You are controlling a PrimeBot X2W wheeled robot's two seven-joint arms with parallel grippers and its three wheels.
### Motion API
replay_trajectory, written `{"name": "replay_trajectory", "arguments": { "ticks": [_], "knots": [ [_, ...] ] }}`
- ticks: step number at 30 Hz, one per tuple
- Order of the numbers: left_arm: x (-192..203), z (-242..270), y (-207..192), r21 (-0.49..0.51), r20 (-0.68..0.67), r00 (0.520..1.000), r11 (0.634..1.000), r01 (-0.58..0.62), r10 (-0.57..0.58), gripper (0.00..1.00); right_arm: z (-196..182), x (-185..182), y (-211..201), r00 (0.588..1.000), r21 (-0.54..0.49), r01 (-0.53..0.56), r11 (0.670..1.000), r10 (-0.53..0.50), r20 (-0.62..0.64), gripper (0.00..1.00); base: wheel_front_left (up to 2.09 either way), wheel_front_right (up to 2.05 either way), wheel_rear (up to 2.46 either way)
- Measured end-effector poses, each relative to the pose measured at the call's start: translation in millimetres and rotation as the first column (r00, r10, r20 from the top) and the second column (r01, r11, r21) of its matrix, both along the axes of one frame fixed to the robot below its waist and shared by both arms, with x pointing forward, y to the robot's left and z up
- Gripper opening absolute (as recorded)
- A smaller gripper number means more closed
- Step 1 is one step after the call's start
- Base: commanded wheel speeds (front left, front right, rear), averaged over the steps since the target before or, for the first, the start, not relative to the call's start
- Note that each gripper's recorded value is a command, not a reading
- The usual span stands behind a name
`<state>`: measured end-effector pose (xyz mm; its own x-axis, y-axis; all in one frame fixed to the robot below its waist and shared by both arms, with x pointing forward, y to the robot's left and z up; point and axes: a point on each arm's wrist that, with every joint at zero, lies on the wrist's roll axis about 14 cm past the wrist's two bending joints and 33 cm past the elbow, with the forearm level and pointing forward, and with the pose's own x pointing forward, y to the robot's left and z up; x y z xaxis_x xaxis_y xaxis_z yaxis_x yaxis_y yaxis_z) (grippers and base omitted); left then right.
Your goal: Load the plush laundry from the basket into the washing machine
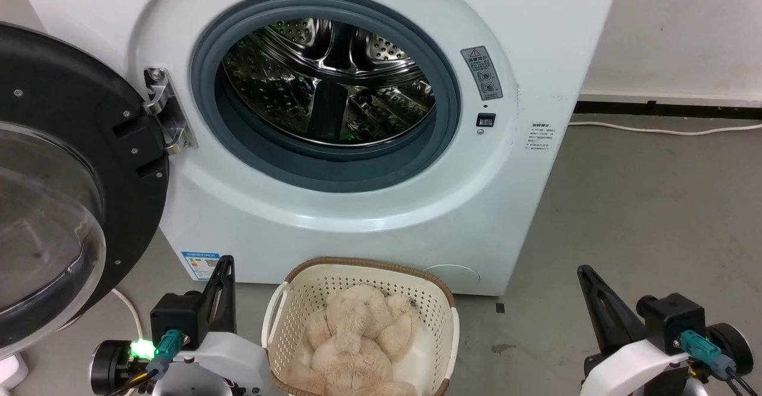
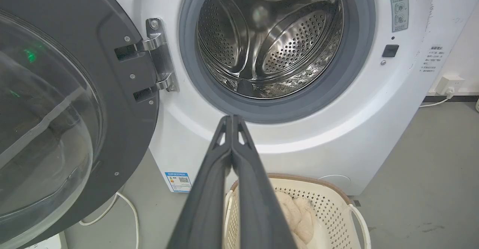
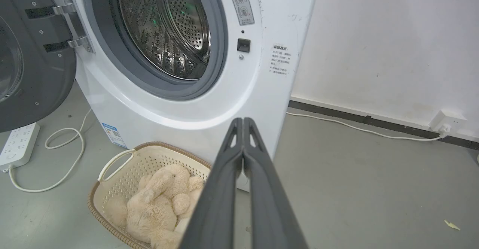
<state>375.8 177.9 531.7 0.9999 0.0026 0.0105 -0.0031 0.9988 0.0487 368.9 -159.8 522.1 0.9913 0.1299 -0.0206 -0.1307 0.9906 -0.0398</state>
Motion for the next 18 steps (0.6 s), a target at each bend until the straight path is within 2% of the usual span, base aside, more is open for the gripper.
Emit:
{"name": "replay_trajectory", "arguments": {
  "ticks": [18],
  "knots": [
    [0.0,0.0,-0.1,0.000,0.000,1.000,1.000,0.000,0.000,0.00,0.0,0.0,0.1,1.000,0.000,0.000,1.000,0.000,0.000,0.00,0.00,0.00,0.00]
  ]
}}
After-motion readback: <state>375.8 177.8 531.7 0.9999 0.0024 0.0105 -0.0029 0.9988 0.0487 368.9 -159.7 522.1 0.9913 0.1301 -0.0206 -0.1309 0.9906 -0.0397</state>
